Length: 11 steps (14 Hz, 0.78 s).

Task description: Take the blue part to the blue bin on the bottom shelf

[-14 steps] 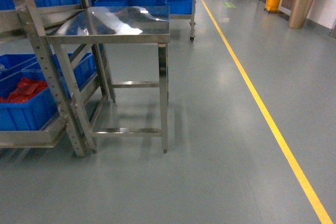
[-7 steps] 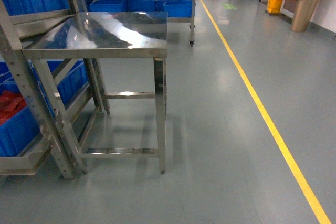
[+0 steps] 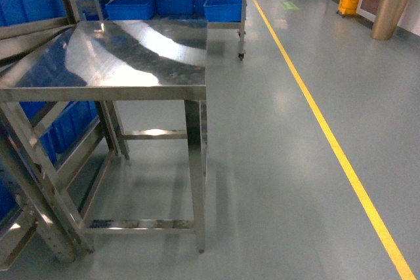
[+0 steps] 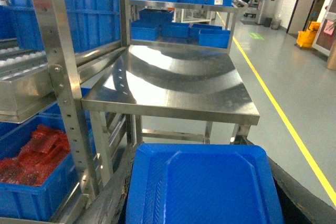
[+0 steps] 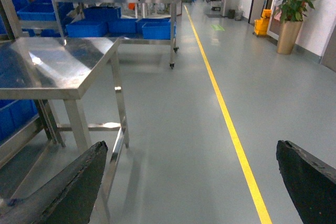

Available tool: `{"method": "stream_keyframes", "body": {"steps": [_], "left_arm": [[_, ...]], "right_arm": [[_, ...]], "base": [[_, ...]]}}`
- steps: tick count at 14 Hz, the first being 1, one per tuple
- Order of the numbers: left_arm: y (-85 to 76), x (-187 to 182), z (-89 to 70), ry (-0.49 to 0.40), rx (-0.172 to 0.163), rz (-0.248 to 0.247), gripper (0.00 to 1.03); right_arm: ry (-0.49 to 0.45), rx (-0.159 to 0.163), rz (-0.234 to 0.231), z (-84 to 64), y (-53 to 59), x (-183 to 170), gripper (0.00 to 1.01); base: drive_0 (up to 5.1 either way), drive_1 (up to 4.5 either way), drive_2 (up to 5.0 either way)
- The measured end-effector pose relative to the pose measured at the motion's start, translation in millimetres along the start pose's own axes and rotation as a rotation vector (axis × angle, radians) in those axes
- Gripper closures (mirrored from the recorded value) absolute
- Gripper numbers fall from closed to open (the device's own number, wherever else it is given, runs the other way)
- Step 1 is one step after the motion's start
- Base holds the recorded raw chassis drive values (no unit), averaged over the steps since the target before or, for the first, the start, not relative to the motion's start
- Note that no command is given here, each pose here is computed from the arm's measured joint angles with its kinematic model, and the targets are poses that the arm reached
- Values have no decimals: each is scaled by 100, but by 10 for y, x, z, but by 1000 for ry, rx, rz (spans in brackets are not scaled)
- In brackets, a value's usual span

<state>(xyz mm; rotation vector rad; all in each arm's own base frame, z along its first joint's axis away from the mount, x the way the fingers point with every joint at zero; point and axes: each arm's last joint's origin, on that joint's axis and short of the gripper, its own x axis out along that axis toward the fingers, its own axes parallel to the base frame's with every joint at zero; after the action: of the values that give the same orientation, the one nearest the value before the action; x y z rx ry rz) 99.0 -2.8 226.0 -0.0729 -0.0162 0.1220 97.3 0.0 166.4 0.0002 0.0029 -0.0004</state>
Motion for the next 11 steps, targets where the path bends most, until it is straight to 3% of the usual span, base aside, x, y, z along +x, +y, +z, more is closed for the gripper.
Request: {"method": "stream_keyframes", "body": {"steps": [7, 11], "left_arm": [[0, -6, 7, -8, -2, -1, 58], [0, -5, 7, -8, -1, -4, 58]], "right_arm": [[-6, 0, 0, 5, 0, 0, 3], [-5, 0, -1, 4, 0, 0, 3]], "base": [[0, 0, 0], [-472, 260, 260]]}}
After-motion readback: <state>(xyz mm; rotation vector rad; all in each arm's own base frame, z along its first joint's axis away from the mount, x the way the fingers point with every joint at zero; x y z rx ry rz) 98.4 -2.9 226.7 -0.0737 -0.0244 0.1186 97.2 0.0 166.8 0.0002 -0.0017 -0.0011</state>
